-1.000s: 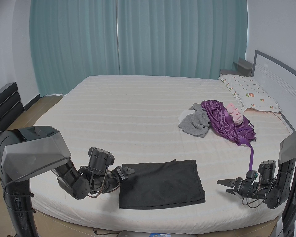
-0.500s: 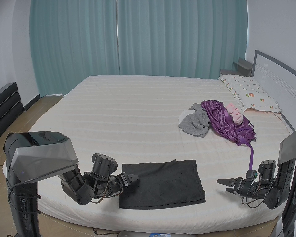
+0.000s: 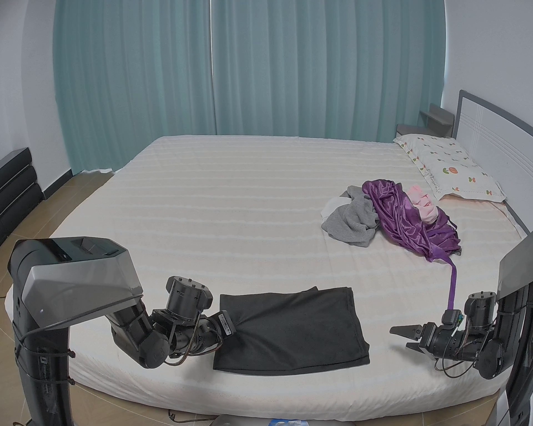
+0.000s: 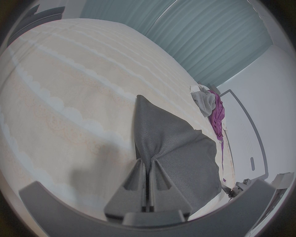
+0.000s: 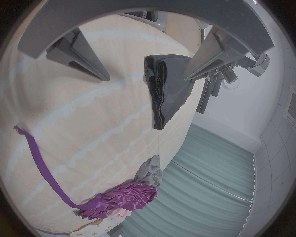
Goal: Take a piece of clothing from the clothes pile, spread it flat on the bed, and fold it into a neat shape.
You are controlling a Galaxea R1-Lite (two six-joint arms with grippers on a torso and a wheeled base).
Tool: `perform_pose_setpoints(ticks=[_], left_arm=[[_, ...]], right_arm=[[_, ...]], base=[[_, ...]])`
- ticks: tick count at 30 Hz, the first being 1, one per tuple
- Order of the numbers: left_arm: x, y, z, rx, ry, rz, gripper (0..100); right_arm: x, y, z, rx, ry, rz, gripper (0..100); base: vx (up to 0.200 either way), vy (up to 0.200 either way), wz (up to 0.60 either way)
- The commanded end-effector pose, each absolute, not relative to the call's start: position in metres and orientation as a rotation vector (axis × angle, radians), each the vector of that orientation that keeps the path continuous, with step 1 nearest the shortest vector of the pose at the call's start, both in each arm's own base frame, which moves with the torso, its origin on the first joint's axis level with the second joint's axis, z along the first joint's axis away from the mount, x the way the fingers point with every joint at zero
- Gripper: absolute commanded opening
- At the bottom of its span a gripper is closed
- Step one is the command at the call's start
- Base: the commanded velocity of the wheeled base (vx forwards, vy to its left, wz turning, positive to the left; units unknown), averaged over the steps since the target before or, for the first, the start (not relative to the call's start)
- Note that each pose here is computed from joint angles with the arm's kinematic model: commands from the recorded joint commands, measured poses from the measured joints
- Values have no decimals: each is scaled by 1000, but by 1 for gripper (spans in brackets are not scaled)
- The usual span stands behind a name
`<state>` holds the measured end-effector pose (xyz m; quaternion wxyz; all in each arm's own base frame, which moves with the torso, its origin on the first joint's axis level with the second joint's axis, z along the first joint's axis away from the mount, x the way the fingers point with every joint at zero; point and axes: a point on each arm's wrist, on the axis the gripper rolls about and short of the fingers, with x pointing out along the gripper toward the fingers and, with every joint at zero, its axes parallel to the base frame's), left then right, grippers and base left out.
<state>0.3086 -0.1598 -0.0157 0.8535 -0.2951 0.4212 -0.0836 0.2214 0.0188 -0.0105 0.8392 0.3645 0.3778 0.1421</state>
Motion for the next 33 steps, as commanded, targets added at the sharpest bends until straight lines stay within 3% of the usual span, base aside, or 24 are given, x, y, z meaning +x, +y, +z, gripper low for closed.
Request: perform_pose_setpoints(ticks=[1,20,33], left_arm=[[309,-160,-15,-625,885,-175,0],[312,-157,-10,-730,886,-146,0],[312,-151,-3,-749,872,-144,0]], right_arm=[[221,19,-13,772,804,299,100],[217,17,-15,780,821,280,100],[218,16,-11,809,806,274,100]], base=[[0,0,0],[0,0,0],[0,200,0]])
